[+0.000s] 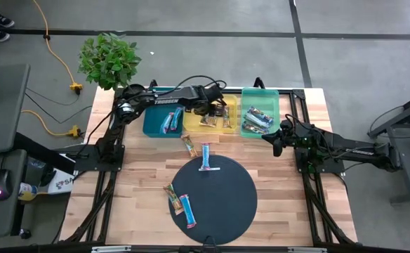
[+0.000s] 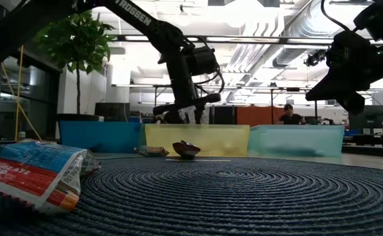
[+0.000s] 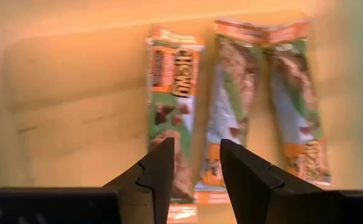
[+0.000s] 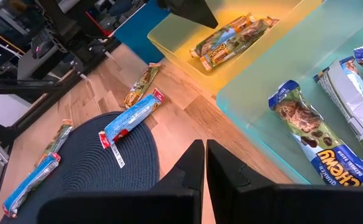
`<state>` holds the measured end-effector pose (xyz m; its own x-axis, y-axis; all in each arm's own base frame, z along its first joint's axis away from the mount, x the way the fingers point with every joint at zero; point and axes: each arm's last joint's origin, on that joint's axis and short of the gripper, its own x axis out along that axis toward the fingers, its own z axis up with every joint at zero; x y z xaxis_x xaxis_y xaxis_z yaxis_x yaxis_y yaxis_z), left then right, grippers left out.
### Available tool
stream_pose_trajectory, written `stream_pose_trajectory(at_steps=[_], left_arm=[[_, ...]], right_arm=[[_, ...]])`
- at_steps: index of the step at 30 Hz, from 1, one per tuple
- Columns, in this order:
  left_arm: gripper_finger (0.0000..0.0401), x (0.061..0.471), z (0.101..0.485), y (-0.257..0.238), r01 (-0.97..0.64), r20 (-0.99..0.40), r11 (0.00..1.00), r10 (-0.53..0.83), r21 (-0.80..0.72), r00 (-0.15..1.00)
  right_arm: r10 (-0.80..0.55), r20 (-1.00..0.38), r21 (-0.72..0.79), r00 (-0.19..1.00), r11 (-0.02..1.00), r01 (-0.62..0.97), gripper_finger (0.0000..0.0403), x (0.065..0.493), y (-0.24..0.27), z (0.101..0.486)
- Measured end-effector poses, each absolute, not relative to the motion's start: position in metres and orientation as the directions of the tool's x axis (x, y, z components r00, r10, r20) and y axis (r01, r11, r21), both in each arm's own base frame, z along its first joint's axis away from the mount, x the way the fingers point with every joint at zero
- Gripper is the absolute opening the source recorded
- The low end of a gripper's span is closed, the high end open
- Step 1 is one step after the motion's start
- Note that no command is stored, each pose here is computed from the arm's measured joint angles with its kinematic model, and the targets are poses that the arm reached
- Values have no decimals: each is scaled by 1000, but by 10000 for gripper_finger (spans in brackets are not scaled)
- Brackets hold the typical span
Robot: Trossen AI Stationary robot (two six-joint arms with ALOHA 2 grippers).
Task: Pick and place Granola Bars by type
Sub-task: Put the orange granola bar into the yellow bin
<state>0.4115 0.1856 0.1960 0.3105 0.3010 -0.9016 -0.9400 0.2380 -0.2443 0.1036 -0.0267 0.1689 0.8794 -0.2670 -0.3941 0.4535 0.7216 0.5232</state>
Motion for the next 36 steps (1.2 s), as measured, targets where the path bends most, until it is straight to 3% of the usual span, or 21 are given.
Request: stream_pose_trajectory(at_steps=[7, 19, 24, 30, 36], left_arm=[[126, 415, 220, 184, -868, -846, 376, 296, -323, 443], [126, 375, 331, 149, -711, -694, 627, 357, -317, 625], [126, 346, 361, 106, -732, -735, 650, 391, -206, 554], [126, 319, 368, 51, -787, -803, 613, 437, -65, 406], [126, 311, 368, -1, -710, -830, 704, 401, 7, 389]], right_arm=[[-267, -394, 523, 879, 722, 454, 0, 104, -27, 169], [-267, -394, 523, 879, 721, 454, 0, 104, -27, 169], [-267, -394, 523, 879, 721, 454, 0, 104, -27, 169], [-267, -394, 523, 879, 722, 454, 0, 104, -27, 169], [-267, -394, 523, 879, 722, 453, 0, 104, -27, 169]])
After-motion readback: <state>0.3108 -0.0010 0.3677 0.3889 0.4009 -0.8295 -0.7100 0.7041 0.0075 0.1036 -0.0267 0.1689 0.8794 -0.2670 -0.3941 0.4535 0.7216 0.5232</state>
